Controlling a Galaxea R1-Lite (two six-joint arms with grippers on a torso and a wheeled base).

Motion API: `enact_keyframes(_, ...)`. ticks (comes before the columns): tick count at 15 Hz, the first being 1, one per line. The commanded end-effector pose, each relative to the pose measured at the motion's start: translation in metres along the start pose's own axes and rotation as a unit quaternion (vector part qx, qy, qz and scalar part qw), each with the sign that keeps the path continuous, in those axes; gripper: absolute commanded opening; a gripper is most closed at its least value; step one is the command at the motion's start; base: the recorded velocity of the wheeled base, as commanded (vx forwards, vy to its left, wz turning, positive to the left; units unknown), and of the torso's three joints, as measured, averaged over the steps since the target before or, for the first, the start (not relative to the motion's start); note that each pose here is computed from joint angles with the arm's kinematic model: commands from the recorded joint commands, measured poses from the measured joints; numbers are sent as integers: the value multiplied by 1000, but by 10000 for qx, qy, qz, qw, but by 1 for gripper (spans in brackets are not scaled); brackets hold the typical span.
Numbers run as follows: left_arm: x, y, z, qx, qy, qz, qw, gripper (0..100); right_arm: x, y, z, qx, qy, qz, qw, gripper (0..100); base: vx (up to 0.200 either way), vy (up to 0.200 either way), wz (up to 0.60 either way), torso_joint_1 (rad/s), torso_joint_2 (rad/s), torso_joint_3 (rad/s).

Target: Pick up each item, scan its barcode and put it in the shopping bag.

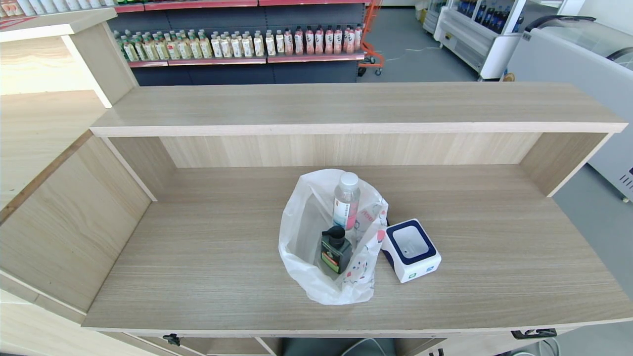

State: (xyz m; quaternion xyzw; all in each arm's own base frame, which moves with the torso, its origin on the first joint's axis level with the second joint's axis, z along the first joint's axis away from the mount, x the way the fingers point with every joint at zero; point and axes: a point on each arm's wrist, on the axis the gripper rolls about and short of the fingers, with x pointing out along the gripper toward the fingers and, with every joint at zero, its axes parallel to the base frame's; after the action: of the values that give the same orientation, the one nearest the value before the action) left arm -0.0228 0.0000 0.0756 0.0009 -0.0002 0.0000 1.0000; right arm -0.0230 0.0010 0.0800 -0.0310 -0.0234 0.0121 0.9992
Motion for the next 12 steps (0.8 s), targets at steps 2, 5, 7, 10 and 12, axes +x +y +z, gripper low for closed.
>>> enact_keyframes(2, 0, 0, 0, -1, 10, 0, 10000, 100, 0, 0, 0, -1, 7, 3, 10000, 100, 0, 0, 0, 0, 0, 0)
enact_keyframes(5, 0, 0, 0, -1, 2, 0, 10000, 100, 0, 0, 0, -9, 7, 3, 10000, 100, 0, 0, 0, 0, 0, 0)
enact_keyframes(7, 0, 0, 0, -1, 10, 0, 10000, 100, 0, 0, 0, -9, 15, 4, 10000, 100, 0, 0, 0, 0, 0, 0)
enact_keyframes(10, 0, 0, 0, -1, 2, 0, 10000, 100, 0, 0, 0, -17, 7, 3, 10000, 100, 0, 0, 0, 0, 0, 0)
enact_keyframes(12, 0, 0, 0, -1, 10, -8, 10000, 100, 0, 0, 0, -17, 7, 3, 10000, 100, 0, 0, 0, 0, 0, 0)
